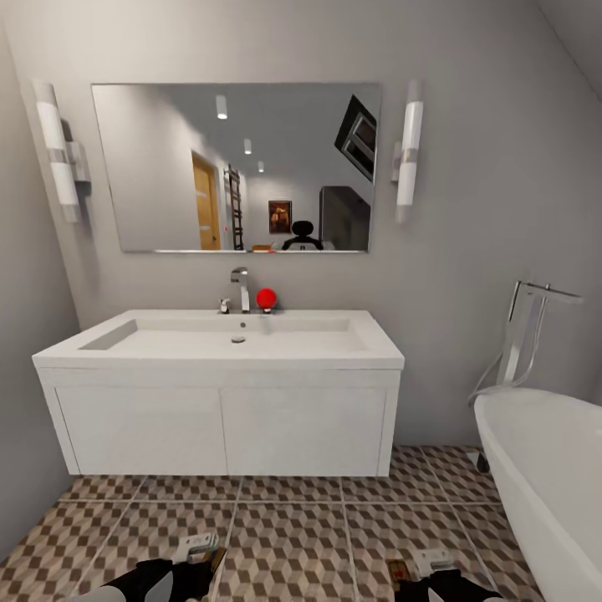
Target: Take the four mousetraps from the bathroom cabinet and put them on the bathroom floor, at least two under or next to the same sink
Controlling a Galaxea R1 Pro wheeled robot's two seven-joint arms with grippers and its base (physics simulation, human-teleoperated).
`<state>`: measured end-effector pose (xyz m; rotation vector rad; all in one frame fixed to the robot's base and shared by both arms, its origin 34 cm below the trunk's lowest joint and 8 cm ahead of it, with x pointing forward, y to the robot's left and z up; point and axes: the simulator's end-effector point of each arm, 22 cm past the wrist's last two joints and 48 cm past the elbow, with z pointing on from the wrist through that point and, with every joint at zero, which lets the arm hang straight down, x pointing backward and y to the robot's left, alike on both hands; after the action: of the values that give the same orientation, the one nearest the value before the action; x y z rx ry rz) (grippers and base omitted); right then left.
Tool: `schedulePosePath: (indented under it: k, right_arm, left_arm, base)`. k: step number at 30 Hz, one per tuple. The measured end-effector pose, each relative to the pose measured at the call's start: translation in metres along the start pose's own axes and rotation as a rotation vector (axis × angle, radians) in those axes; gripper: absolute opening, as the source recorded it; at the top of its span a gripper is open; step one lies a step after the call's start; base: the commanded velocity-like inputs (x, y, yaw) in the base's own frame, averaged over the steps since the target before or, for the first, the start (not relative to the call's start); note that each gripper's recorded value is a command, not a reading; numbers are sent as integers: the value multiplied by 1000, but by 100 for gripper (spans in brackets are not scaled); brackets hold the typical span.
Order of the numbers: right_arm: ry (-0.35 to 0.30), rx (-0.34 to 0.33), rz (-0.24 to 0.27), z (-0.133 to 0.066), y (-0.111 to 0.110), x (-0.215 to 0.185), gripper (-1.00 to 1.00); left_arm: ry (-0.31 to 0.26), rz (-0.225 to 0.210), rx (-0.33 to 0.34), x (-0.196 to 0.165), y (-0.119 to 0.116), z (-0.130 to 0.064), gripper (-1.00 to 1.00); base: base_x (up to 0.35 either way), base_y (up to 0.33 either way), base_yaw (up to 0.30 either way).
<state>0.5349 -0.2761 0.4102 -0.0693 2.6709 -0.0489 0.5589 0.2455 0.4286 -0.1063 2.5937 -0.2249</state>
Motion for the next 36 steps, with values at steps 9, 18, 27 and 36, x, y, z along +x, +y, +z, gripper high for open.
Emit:
schedulePosePath:
  k: [9, 18, 27, 36]
  right_arm:
    - [-2, 3, -6, 15, 0, 12, -100]
    - [-2, 4, -7, 31, 1, 24, -100]
    - [-4, 3, -7, 46, 3, 36, -100]
    - [-15, 4, -8, 53, 3, 39, -100]
  left_arm:
    - [-11, 0, -2, 10, 5, 14, -100]
    - [-45, 6, -5, 16, 10, 28, -100]
    - [-49, 6, -7, 28, 15, 42, -100]
    - [-49, 6, -7, 34, 17, 48, -100]
  base:
    - [0, 0, 0]
    - [0, 0, 0]
    - [0, 0, 0]
    - [0, 0, 0]
